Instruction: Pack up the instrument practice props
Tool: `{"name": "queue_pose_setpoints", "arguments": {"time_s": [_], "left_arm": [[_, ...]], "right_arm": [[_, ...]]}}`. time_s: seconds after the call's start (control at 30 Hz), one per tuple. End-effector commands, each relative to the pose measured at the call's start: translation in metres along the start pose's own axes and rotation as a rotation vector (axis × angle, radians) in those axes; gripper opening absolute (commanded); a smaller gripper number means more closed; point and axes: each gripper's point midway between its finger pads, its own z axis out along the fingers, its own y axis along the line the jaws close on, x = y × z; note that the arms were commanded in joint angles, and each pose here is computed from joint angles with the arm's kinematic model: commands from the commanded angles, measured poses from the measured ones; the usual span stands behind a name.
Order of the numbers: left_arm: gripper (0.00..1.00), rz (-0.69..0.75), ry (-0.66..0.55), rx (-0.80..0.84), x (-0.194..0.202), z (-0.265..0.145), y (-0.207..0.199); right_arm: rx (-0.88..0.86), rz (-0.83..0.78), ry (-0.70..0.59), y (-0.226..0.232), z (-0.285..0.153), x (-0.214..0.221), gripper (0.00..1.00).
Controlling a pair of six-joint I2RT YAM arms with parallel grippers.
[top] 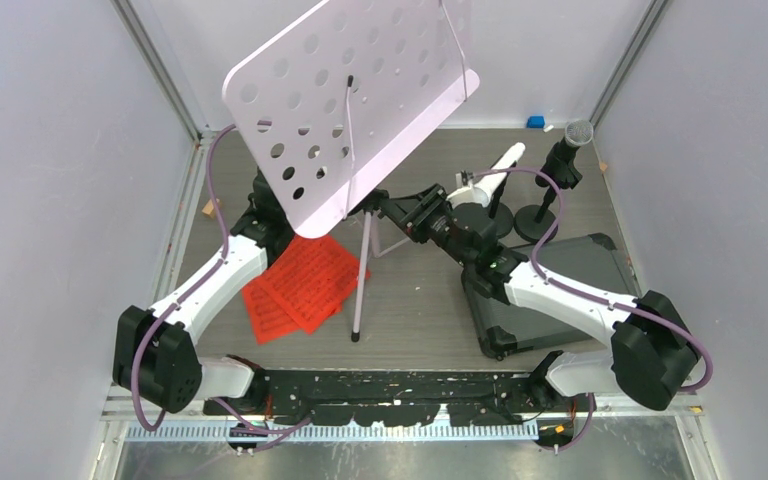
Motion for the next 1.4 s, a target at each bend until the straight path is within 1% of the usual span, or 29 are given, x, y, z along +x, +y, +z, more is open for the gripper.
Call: {"name": "queue_pose_setpoints", "arguments": {"time_s": [0.0,0.17,0.23,0.27,0.33,0.47,0.53,0.57,0.6,0.67,0.7,0.73,0.77,0.8,0.83,0.87,0.9,0.93,0.97,1.0,1.03,1.1,1.13,1.17,1.2,1.23,1.3,1.37], "left_arm": [[0.00,-0.044,0.082,-0.008,0.025,-0.004,-0.003],[0.00,-0.045,0.099,-0.013,0.028,-0.004,-0.002],[0.00,-0.046,0.100,-0.009,0.029,-0.003,-0.003],[0.00,-0.046,0.101,-0.007,0.029,-0.003,-0.003],[0.00,-0.048,0.103,-0.007,0.030,-0.002,-0.003],[0.00,-0.044,0.116,-0.012,0.031,-0.003,-0.003],[0.00,-0.044,0.121,-0.016,0.032,-0.003,-0.002],[0.00,-0.041,0.121,-0.016,0.031,-0.003,-0.002],[0.00,-0.041,0.120,-0.016,0.031,-0.003,-0.002],[0.00,-0.040,0.120,-0.015,0.031,-0.003,-0.003],[0.00,-0.039,0.121,-0.015,0.031,-0.003,-0.003],[0.00,-0.038,0.123,-0.016,0.031,-0.003,-0.003],[0.00,-0.037,0.123,-0.016,0.031,-0.004,-0.003],[0.00,-0.037,0.124,-0.015,0.031,-0.004,-0.003],[0.00,-0.035,0.126,-0.015,0.032,-0.004,-0.003],[0.00,-0.034,0.127,-0.013,0.032,-0.004,-0.004],[0.00,-0.031,0.128,-0.013,0.032,-0.005,-0.005],[0.00,-0.028,0.128,-0.013,0.032,-0.004,-0.005],[0.00,-0.027,0.129,-0.012,0.033,-0.005,-0.006],[0.00,-0.026,0.130,-0.012,0.032,-0.005,-0.006],[0.00,-0.024,0.130,-0.012,0.032,-0.005,-0.006],[0.00,-0.021,0.132,-0.014,0.033,-0.005,-0.006],[0.00,-0.021,0.132,-0.014,0.033,-0.005,-0.006],[0.00,-0.022,0.134,-0.014,0.034,-0.005,-0.006],[0.00,-0.023,0.135,-0.013,0.035,-0.005,-0.006],[0.00,-0.023,0.135,-0.012,0.035,-0.005,-0.007],[0.00,-0.024,0.134,-0.008,0.034,-0.004,-0.007],[0.00,-0.028,0.136,-0.003,0.036,-0.003,-0.007]], "right_arm": [[-0.056,0.012,0.002,0.014,-0.002,0.003,0.39],[-0.051,0.004,0.001,0.011,-0.004,0.003,0.31],[-0.053,-0.006,0.002,0.011,-0.004,0.004,0.25],[-0.052,-0.012,0.001,0.012,-0.003,0.003,0.21],[-0.044,-0.043,0.005,0.011,-0.003,0.003,0.17],[-0.036,-0.199,0.007,0.008,-0.003,0.006,0.14],[-0.019,-0.299,0.004,0.004,-0.004,0.006,0.12],[-0.020,-0.382,0.010,0.001,-0.004,0.008,0.12],[-0.038,-0.428,0.015,0.002,-0.005,0.010,0.12],[-0.092,-0.623,0.009,0.002,-0.007,0.012,0.12],[-0.127,-0.664,-0.006,0.009,-0.009,0.013,0.12],[-0.131,-0.755,-0.006,0.003,-0.010,0.014,0.12],[-0.131,-0.799,-0.001,0.000,-0.010,0.014,0.12],[-0.128,-0.893,0.005,-0.002,-0.010,0.012,0.12],[-0.121,-0.947,0.040,-0.005,-0.010,0.015,0.14],[-0.128,-1.048,0.057,-0.007,-0.009,0.015,0.14],[-0.146,-1.103,0.109,-0.008,-0.008,0.022,0.14],[-0.156,-1.187,0.131,-0.009,-0.008,0.024,0.14],[-0.150,-1.228,0.159,-0.010,-0.008,0.025,0.15],[-0.149,-1.299,0.166,-0.011,-0.008,0.022,0.15],[-0.129,-1.332,0.177,-0.012,-0.008,0.019,0.15],[-0.121,-1.474,0.200,-0.015,-0.009,0.013,0.14],[-0.123,-1.513,0.207,-0.015,-0.010,0.011,0.14],[-0.123,-1.594,0.237,-0.018,-0.013,0.010,0.14],[-0.130,-1.632,0.246,-0.018,-0.015,0.009,0.14],[-0.133,-1.707,0.265,-0.021,-0.017,0.008,0.14],[-0.145,-1.801,0.267,-0.021,-0.020,0.006,0.15],[-0.154,-1.884,0.238,-0.018,-0.023,0.001,0.16]]}}
